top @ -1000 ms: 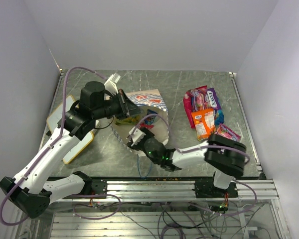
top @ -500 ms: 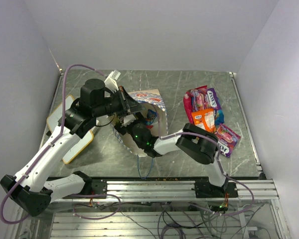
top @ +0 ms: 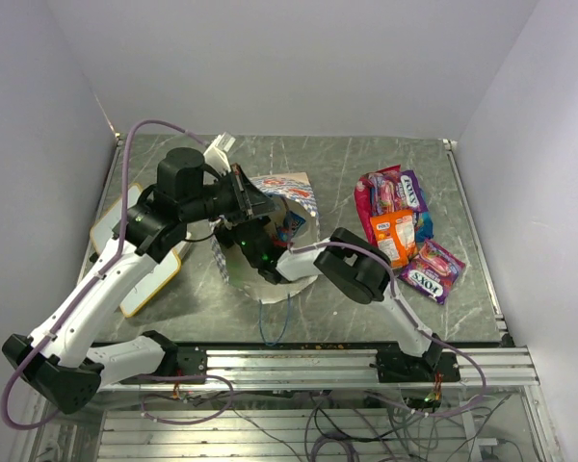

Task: Take the snacks out of the paper bag
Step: Take out the snack from the paper bag.

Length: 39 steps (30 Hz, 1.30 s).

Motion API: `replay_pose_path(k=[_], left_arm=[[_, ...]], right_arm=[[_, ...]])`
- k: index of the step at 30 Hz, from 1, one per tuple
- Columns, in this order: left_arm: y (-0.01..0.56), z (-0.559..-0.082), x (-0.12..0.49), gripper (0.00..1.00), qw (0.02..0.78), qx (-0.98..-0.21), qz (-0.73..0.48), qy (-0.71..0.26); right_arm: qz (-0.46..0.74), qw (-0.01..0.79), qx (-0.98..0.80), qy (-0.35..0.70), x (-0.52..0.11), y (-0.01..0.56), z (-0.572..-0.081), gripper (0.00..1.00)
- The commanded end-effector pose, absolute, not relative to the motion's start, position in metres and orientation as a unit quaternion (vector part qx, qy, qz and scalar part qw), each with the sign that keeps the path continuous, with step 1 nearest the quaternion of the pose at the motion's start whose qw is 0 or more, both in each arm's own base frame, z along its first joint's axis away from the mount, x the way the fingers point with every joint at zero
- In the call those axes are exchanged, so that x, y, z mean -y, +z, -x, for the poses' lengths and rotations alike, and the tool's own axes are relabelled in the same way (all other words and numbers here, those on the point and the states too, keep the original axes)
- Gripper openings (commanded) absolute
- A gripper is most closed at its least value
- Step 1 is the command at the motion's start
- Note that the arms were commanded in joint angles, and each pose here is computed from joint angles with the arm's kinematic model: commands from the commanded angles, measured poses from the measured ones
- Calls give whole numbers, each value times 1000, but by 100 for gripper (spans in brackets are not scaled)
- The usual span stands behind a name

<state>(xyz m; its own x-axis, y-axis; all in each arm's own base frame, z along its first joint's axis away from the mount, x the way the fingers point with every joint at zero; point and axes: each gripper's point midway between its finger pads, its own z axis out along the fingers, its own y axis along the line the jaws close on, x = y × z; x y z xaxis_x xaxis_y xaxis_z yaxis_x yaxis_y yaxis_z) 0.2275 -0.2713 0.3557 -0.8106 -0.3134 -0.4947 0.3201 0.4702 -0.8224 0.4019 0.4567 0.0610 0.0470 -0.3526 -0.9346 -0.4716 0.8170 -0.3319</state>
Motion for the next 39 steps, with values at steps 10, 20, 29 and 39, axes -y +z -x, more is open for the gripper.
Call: replay_pose_path(k=[10, 20, 29, 39], left_arm=[[378, -221, 263, 7, 328, -805, -31, -494], [381, -223, 253, 7, 348, -809, -18, -473], [377, -233, 246, 7, 363, -818, 2, -447], [370, -247, 238, 7, 382, -815, 48, -433]], right_arm=[[316, 599, -735, 33, -450, 21, -422, 58], [339, 586, -735, 37, -440, 31, -430, 2], [382, 603, -698, 57, -431, 72, -391, 0], [390, 602, -689, 102, -397, 99, -332, 0]])
